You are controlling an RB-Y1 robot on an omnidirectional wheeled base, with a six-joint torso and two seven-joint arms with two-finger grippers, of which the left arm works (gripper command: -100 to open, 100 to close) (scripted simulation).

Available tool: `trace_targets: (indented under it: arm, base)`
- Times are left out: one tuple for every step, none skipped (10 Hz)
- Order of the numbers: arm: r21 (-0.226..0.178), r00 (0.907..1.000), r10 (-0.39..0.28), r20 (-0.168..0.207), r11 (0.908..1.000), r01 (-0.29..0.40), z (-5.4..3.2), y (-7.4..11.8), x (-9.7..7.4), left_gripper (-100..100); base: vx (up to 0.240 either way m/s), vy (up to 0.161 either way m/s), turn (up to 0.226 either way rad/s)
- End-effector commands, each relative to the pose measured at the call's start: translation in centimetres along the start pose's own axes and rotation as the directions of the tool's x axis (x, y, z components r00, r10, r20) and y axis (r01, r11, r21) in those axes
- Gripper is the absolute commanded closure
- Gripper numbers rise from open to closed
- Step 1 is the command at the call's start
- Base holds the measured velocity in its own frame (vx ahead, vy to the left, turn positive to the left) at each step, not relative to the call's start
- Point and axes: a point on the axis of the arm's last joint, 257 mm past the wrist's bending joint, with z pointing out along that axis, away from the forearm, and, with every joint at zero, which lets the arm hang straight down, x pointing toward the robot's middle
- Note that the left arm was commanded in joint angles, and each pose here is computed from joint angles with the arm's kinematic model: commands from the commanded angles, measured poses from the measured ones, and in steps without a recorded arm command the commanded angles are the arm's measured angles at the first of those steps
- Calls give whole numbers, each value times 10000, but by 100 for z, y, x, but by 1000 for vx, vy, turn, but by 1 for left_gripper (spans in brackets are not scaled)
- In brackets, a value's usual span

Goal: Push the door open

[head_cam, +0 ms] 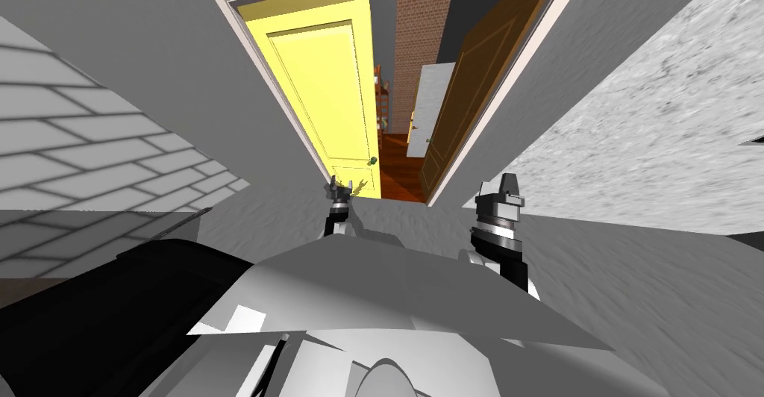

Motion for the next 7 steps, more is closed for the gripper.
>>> trace_targets:
  arm:
    - [-83, 9991, -397, 165, 9992, 398, -26, 93, -77, -100]
    - [-128, 9977, -623, 267, 9980, 627, -37, 143, -119, -100]
    - [-167, 9957, -847, 372, 9962, 853, -49, 192, -162, -100]
    - [-202, 9931, -1067, 479, 9940, 1078, -61, 241, -205, -100]
    - [-231, 9898, -1294, 595, 9911, 1310, -75, 291, -248, -100]
    - [-254, 9858, -1521, 714, 9877, 1542, -90, 341, -291, -100]
    - [-272, 9811, -1744, 836, 9838, 1771, -105, 391, -334, -100]
  base:
    - [85, 64, -94]
    - [80, 53, -89]
    - [83, 39, -133]
    - [91, 38, -112]
    - [76, 61, -109]
    - [72, 78, -125]
    - [81, 74, -95]
